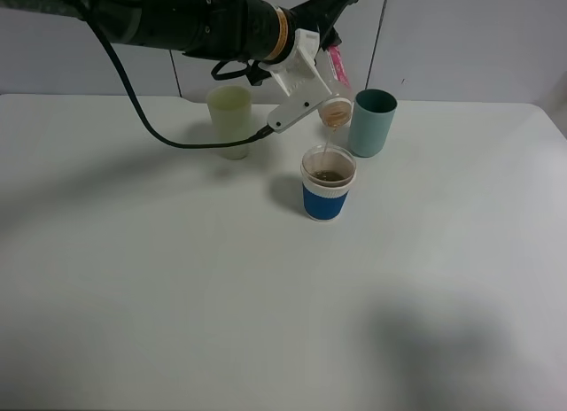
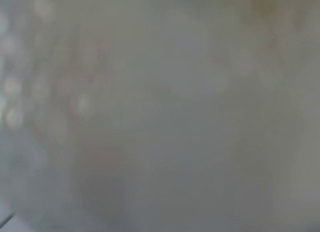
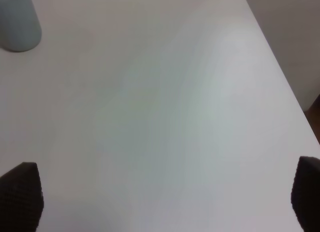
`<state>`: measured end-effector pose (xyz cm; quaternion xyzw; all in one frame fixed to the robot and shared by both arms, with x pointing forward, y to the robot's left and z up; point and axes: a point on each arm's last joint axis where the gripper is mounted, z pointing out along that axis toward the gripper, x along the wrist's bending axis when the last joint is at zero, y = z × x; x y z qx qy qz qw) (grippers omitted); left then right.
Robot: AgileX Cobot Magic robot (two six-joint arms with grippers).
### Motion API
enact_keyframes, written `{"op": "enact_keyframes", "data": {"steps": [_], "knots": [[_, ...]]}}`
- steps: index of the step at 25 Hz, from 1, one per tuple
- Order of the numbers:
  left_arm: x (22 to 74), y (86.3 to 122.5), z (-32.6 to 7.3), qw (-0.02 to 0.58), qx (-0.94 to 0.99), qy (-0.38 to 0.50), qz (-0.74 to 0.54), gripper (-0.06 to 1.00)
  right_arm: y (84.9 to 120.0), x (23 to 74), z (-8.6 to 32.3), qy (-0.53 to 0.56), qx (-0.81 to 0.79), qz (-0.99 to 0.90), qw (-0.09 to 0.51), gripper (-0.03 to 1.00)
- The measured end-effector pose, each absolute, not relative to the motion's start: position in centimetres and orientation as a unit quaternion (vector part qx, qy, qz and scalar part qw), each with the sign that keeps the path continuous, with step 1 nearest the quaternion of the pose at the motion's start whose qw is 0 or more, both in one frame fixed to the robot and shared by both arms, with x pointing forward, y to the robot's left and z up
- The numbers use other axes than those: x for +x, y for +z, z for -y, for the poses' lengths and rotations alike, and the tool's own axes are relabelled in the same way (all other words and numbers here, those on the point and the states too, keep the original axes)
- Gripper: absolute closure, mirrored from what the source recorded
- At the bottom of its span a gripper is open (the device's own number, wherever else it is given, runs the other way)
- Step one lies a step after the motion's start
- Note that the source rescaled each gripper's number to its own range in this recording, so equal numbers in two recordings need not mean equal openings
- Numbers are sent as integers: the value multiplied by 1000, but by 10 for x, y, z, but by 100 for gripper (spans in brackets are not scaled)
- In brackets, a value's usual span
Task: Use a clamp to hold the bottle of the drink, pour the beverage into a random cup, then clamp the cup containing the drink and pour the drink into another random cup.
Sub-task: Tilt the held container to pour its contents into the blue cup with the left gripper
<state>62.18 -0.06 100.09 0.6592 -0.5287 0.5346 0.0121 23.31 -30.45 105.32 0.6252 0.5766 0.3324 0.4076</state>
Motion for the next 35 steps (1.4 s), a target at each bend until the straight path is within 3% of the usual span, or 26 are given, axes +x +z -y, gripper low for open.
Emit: {"op": "enact_keyframes", "data": {"steps": [30, 35], "knots": [[616, 1019, 1, 9, 621, 553, 556, 94, 1053, 233, 305, 332, 625, -577, 408, -3], [616, 1020, 2, 35, 638, 555, 533, 94, 1053, 233, 305, 332, 625, -577, 408, -3]]}}
